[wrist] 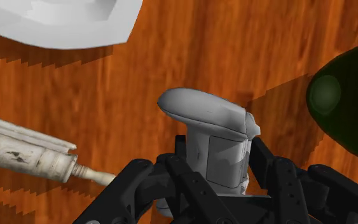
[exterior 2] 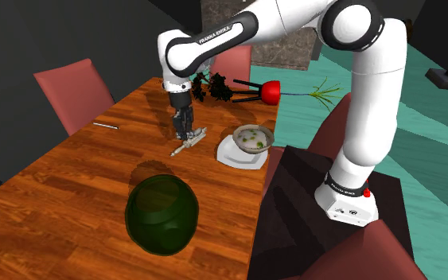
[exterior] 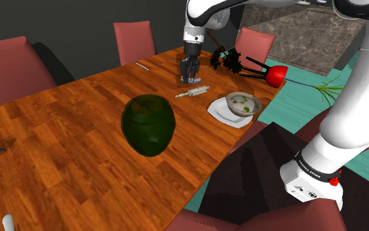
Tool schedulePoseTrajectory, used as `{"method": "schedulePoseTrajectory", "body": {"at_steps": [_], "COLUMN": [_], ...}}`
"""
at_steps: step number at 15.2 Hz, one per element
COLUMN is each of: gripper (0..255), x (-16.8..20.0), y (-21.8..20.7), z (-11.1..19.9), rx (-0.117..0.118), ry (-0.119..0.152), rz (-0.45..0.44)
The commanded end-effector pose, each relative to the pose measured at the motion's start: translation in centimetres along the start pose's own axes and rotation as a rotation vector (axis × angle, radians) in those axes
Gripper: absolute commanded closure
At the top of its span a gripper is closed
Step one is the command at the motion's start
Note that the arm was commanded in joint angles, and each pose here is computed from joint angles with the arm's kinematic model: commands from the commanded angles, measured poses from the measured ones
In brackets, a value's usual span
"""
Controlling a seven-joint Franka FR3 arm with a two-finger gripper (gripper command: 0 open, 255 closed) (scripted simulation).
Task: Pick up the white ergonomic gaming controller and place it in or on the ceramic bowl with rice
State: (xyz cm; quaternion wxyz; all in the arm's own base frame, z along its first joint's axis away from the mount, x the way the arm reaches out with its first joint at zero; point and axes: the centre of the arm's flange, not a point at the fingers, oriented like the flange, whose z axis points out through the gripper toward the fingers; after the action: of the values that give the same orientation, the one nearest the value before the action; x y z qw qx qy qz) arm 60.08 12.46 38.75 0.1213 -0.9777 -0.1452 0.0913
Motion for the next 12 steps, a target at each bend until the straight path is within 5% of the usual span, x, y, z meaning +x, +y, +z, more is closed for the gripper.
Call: {"method": "schedulePoseTrajectory", "body": {"at_steps": [1, 12], "gripper": [255, 255], "x": [-2.2, -14.3], "y": [1.5, 9.5], "z": [0.2, -0.5], "rx": [0.0, 0.0], "ry": [0.0, 0.0], "rz": [-0.001, -0.001]}}
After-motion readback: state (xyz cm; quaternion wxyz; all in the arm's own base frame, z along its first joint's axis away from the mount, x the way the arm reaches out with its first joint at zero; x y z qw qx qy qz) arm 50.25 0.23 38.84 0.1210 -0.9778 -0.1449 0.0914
